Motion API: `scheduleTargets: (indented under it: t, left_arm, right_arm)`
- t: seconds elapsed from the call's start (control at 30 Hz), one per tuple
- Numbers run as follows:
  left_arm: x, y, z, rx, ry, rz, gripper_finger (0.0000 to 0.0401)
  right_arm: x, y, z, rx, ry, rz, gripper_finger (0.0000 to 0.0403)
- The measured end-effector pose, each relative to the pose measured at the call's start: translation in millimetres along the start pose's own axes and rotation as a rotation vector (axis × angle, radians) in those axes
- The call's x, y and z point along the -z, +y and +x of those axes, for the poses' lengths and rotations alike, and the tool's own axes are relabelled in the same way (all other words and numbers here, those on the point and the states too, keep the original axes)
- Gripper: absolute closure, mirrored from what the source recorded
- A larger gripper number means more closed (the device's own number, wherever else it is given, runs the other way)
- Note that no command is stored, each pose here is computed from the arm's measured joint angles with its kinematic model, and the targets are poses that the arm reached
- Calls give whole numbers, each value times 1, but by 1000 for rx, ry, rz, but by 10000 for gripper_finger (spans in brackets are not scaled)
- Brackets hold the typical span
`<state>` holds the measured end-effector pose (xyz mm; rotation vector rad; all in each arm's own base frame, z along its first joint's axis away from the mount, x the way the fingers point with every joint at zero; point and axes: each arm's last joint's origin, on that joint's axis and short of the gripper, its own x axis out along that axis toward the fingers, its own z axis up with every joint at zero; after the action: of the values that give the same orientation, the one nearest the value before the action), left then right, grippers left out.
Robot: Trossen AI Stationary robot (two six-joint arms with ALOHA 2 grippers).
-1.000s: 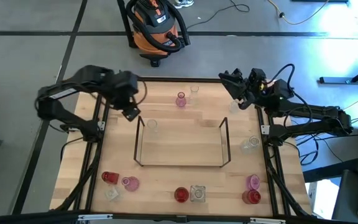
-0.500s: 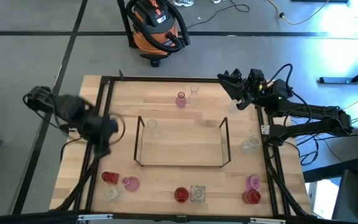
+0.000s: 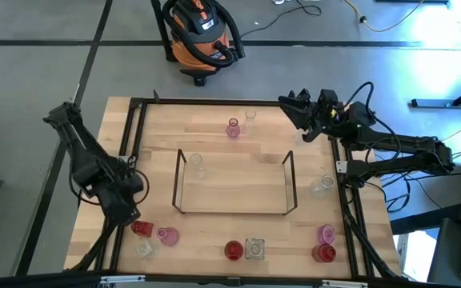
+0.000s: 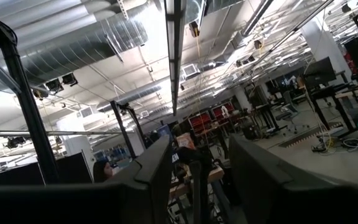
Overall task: Sort vases onto shelf
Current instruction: Put the bottom left red flower vase on the shelf
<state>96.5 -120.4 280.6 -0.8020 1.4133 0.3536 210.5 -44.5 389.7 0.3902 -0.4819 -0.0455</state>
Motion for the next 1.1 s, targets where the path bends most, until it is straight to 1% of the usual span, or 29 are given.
scheduleTargets:
  t: [0.1, 0.23, 0.43, 0.63, 0.9, 1.0, 1.1]
  left_arm:
    - [5, 0, 18, 20, 67, -43, 290]
    - [10, 1, 31, 34, 107, -75, 290]
    - [12, 0, 38, 75, 78, -115, 290]
    - [13, 0, 47, 97, 90, -139, 290]
    - [13, -1, 55, 46, 78, -140, 291]
    - [13, -1, 57, 31, 84, -137, 308]
    - [13, -2, 58, 24, 96, -136, 346]
  right_arm:
    - [0, 0, 0, 0, 1, 0, 256]
    - [0, 0, 0, 2, 4, 0, 256]
    - [0, 0, 0, 2, 5, 1, 256]
    - [0, 0, 0, 2, 5, 2, 256]
    - [0, 0, 0, 2, 5, 3, 256]
    - [0, 0, 0, 2, 4, 3, 256]
    - [0, 0, 0, 2, 4, 3, 256]
